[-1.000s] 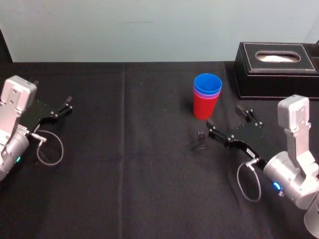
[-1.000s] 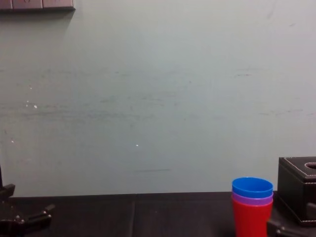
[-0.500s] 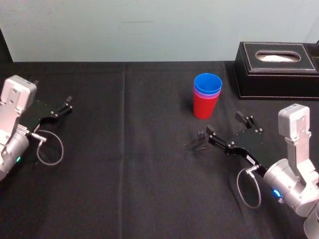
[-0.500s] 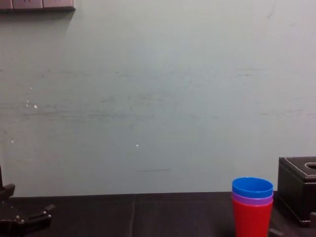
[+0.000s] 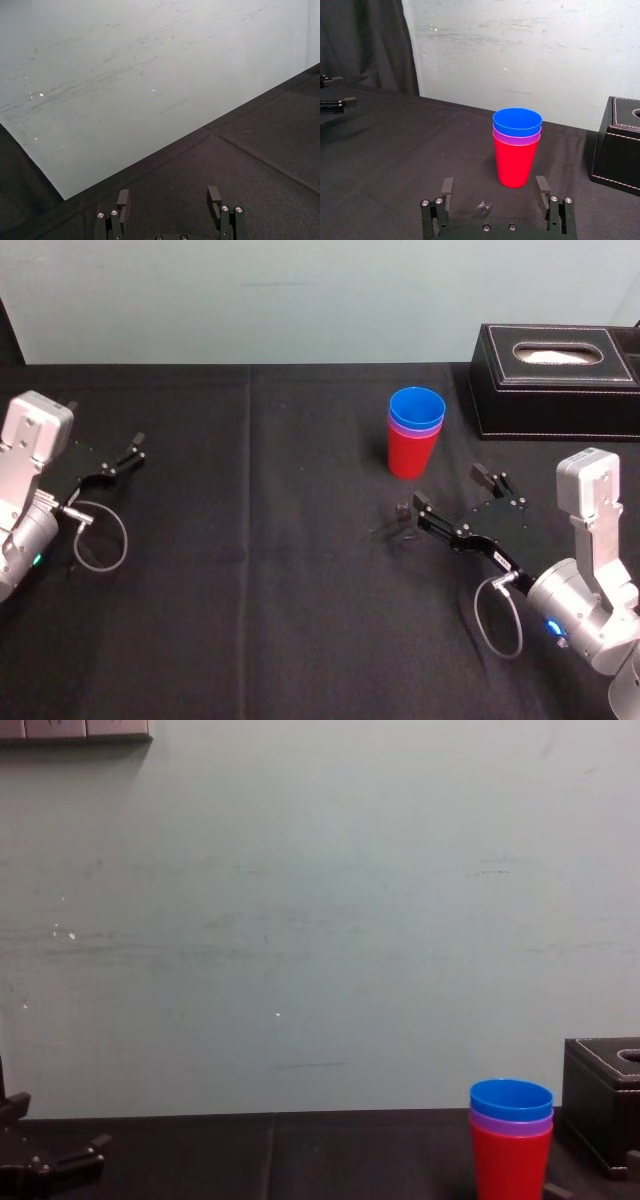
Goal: Stack the three plastic cups sequentially using one hand.
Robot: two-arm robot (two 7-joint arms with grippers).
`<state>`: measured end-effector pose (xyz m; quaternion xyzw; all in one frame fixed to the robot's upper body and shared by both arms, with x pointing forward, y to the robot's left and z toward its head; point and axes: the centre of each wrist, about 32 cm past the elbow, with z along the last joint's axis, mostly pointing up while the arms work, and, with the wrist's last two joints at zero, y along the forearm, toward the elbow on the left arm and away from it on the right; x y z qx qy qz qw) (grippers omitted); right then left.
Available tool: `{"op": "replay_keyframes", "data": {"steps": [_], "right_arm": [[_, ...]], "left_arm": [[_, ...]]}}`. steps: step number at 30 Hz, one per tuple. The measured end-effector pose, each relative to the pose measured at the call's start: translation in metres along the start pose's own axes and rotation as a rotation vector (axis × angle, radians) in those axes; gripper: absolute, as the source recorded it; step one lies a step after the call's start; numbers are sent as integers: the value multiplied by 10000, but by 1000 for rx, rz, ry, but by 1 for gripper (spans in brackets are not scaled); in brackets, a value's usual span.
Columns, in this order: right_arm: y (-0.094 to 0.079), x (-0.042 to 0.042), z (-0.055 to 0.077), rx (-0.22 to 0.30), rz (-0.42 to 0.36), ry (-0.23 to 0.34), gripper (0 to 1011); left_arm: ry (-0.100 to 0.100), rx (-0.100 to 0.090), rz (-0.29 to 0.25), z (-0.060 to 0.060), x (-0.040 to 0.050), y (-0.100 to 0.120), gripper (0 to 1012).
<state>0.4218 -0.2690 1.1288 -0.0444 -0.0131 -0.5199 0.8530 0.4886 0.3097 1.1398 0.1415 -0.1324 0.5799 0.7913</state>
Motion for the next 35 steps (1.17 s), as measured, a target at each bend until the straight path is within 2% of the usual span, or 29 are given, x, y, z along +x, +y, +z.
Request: {"op": "replay_keyframes", "data": {"steps": [35], "right_arm": [[3,-1,-1,-2,-2,-1,1004]], "left_arm": [[0,0,0,0,0,0,1005]]}}
